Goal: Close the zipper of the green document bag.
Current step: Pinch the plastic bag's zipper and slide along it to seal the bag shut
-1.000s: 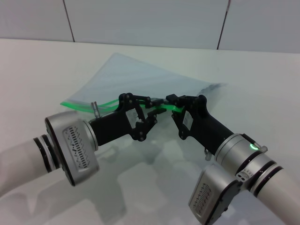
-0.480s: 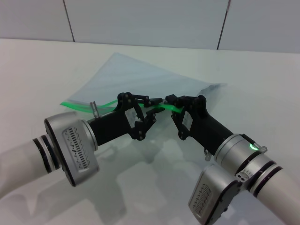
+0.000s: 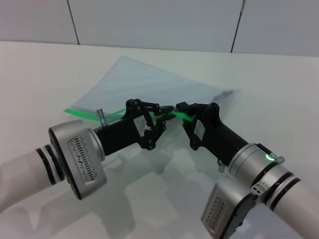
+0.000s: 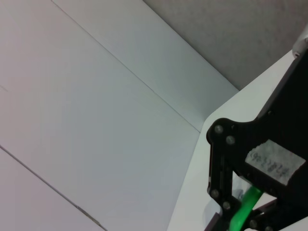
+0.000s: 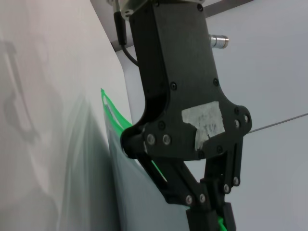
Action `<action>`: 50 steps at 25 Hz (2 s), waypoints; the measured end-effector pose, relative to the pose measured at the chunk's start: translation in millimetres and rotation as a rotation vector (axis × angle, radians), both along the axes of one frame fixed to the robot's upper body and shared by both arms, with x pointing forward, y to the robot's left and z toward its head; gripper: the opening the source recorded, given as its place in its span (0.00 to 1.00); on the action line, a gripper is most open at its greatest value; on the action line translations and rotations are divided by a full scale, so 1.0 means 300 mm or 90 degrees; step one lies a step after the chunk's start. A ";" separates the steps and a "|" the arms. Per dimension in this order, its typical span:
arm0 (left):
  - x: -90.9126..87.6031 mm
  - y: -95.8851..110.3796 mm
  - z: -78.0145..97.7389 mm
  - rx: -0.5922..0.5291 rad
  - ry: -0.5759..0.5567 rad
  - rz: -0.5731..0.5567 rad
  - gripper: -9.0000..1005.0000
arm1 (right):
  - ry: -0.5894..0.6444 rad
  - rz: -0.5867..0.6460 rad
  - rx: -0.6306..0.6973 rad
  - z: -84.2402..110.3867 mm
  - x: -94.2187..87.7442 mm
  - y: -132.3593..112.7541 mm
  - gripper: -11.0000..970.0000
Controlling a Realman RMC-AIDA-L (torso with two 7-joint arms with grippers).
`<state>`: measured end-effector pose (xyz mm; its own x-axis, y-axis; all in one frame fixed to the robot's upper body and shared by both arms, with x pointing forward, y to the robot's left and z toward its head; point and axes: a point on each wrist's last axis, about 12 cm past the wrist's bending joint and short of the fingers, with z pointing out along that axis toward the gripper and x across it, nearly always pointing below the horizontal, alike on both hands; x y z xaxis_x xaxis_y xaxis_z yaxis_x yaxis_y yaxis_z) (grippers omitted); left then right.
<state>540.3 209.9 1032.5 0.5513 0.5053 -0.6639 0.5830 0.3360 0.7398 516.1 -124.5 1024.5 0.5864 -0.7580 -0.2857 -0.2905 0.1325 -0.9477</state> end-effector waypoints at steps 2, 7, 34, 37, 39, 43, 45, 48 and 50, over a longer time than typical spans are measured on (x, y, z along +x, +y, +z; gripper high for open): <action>0.000 0.000 0.000 0.000 0.000 0.000 0.08 | 0.000 0.000 -0.001 -0.001 0.000 -0.001 0.07; 0.002 -0.002 0.001 0.000 -0.001 -0.001 0.08 | 0.000 -0.001 -0.002 -0.002 0.001 -0.003 0.07; -0.007 0.038 -0.006 -0.014 -0.007 0.052 0.08 | 0.015 -0.036 0.046 -0.001 0.013 -0.049 0.07; -0.011 0.047 -0.004 -0.027 -0.010 0.064 0.08 | 0.009 -0.045 0.055 0.001 0.015 -0.061 0.07; -0.017 0.057 -0.003 -0.039 -0.013 0.074 0.08 | 0.011 -0.049 0.063 0.001 0.016 -0.067 0.07; -0.026 0.080 -0.002 -0.053 -0.018 0.097 0.08 | 0.013 -0.075 0.075 -0.004 0.024 -0.100 0.07; -0.028 0.090 -0.003 -0.059 -0.018 0.109 0.08 | 0.010 -0.095 0.084 -0.005 0.025 -0.121 0.07; -0.032 0.107 -0.005 -0.066 -0.019 0.129 0.08 | 0.005 -0.135 0.102 -0.006 0.031 -0.162 0.07; -0.037 0.121 -0.008 -0.072 -0.018 0.146 0.08 | 0.000 -0.164 0.119 -0.005 0.036 -0.192 0.07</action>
<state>529.1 246.2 1030.1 0.4492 0.5431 -0.7094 0.4616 0.5387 0.7048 526.7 -182.2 1023.1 0.3818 -0.8164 -0.4333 -0.2242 0.3730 -0.9003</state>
